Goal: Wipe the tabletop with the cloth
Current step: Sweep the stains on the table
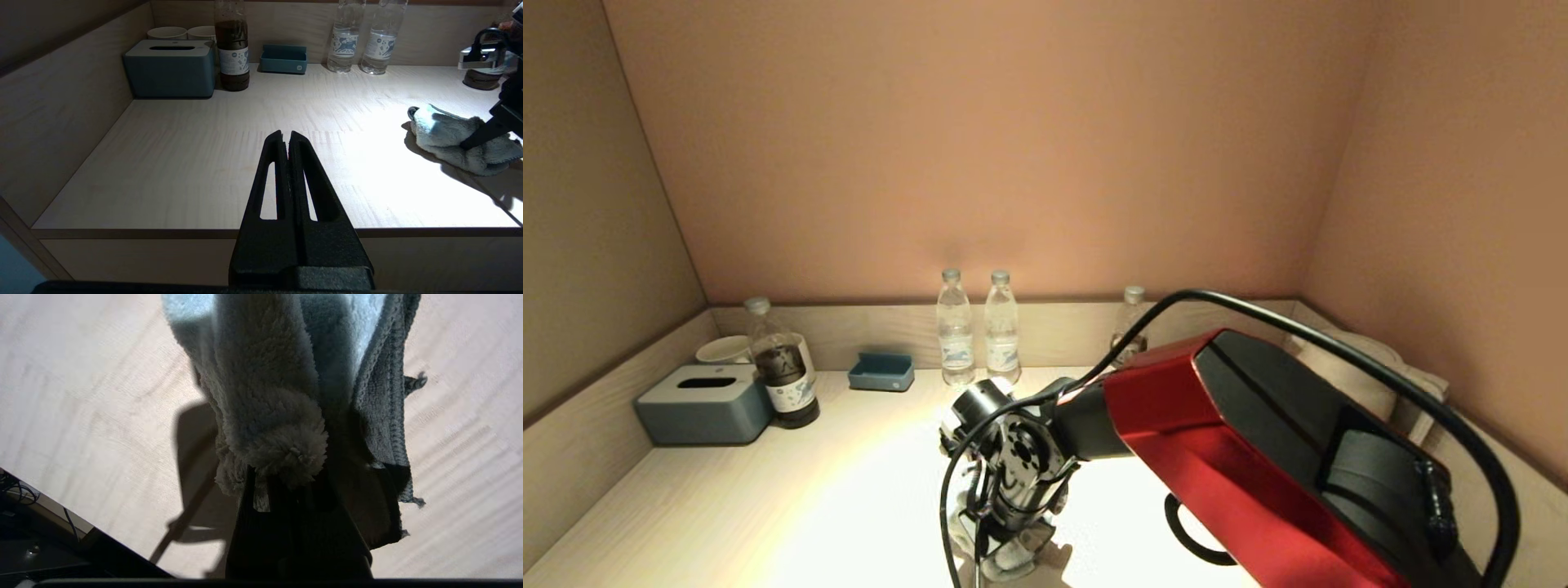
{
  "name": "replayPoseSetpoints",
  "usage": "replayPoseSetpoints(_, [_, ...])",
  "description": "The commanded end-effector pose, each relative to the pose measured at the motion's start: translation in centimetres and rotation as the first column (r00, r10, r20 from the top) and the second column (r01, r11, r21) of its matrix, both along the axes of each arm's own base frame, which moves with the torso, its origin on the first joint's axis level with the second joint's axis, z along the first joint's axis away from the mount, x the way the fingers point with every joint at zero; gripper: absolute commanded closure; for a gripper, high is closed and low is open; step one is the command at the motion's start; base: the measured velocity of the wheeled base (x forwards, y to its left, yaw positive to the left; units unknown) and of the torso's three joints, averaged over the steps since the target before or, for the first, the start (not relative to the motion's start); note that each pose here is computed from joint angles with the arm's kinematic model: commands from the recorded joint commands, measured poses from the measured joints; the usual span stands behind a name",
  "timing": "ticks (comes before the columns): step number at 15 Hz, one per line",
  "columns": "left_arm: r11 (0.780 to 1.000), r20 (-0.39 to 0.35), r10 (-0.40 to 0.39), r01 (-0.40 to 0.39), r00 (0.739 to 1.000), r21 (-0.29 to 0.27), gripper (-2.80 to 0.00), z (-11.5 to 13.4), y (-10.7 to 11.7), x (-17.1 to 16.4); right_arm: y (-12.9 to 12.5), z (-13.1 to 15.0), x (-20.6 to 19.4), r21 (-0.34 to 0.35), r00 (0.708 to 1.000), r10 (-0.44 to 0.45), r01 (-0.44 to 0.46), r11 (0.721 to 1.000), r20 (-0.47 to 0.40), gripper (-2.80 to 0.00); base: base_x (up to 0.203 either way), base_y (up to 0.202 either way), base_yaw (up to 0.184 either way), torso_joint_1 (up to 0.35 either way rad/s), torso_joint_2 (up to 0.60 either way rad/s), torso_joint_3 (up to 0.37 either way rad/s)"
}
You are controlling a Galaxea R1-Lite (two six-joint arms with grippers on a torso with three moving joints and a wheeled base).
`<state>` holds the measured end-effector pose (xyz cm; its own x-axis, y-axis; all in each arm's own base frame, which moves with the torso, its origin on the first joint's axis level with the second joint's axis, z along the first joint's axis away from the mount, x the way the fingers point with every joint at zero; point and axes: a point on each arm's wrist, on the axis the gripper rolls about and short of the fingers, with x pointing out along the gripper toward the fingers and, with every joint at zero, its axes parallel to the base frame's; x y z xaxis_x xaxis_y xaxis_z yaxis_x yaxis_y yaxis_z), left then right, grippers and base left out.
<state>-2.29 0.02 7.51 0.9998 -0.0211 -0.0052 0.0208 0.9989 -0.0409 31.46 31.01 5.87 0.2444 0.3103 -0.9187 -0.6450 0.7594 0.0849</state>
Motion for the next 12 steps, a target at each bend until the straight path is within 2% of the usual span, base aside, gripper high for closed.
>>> replayPoseSetpoints(1, [1.0,-0.001,0.0,0.0,1.0,-0.001,0.0,0.0,0.0,0.0,-1.8,1.2,0.0,0.002,1.0,-0.028,0.028,1.0,0.002,0.0,0.0,0.0,0.0,0.0,0.0,0.0])
replayPoseSetpoints(12, [1.0,0.001,0.0,0.0,1.0,-0.001,0.0,0.0,0.0,0.0,-14.9,2.3,0.5,-0.004,0.973,-0.225,0.226,0.974,0.052,0.0,0.0,0.0,0.0,0.0,0.0,0.0])
